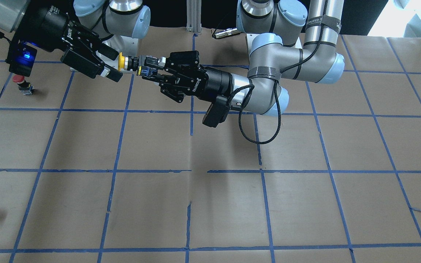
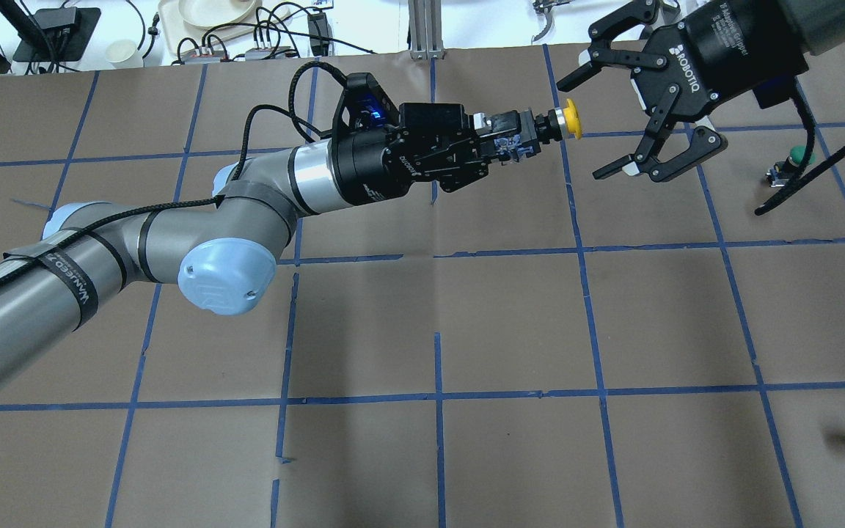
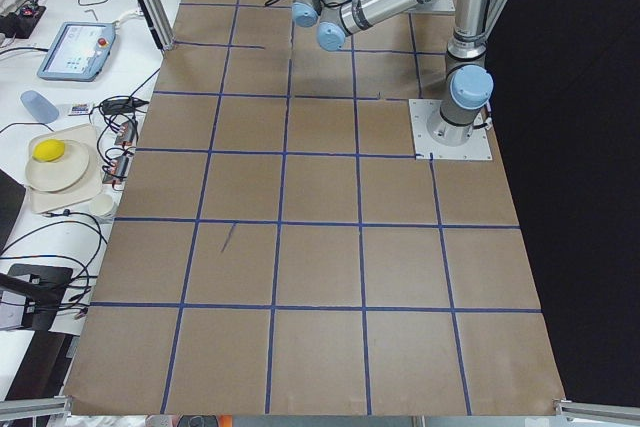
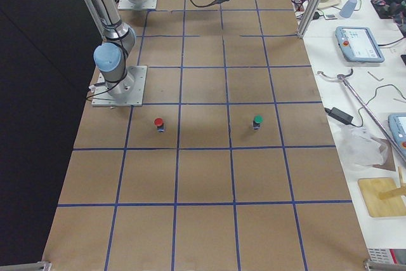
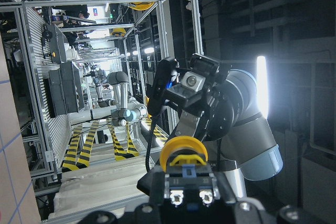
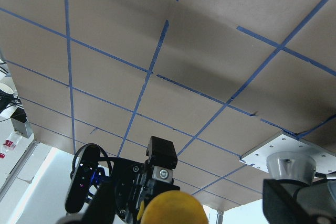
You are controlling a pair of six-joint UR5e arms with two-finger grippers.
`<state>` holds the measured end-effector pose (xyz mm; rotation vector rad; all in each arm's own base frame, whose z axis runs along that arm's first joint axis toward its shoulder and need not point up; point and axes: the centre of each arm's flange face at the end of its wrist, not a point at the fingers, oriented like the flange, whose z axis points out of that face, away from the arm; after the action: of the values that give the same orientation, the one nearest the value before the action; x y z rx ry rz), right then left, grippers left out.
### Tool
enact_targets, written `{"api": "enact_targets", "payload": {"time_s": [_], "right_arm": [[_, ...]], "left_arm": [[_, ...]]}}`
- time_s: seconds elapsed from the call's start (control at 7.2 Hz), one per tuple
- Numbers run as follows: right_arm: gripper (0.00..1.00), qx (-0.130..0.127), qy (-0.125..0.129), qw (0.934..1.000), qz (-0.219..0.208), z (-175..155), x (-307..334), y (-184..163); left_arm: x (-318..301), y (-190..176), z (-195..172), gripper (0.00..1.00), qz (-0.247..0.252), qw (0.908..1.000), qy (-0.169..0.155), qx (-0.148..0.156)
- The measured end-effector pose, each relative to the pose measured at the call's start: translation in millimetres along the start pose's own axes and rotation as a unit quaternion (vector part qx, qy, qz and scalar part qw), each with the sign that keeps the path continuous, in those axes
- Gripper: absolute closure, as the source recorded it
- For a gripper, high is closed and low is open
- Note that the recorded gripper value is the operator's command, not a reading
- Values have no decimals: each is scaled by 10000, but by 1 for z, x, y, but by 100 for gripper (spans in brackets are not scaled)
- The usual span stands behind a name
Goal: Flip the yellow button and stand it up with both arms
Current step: 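Close the right gripper on the yellow cap while the left gripper holds the base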
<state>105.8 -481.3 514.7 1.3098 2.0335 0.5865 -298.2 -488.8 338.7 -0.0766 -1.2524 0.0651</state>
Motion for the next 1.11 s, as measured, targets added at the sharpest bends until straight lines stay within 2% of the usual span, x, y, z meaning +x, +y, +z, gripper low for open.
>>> {"api": "enact_targets", "payload": {"time_s": [0.14, 0.28, 0.56, 0.69, 0.83, 0.97, 1.11], "right_arm": [[1, -31, -12, 10000, 18, -2, 1, 4], [6, -68, -55, 10000, 18, -3, 2, 8], [25, -122, -67, 9999, 40, -1, 3, 9], [44, -133, -73, 9999, 43, 0, 3, 8], [64, -165, -106, 9998, 43, 0, 2, 9], [77, -214, -158, 9996, 49, -1, 1, 10], [80, -240, -185, 9995, 54, -1, 0, 9]], "left_arm": [[-1, 0, 0, 98, -15, 10000, 2, 4], [-1, -1, 0, 98, -21, 10000, 3, 6], [-1, -1, 0, 97, -22, 10000, -3, 4], [-1, -1, 0, 97, -22, 10000, -7, 1], [-2, 0, 0, 78, -25, 10000, -11, 1], [-3, 0, -1, 63, -36, 10000, -28, -4], [-4, 0, -1, 11, -47, 10000, -51, -11]]}}
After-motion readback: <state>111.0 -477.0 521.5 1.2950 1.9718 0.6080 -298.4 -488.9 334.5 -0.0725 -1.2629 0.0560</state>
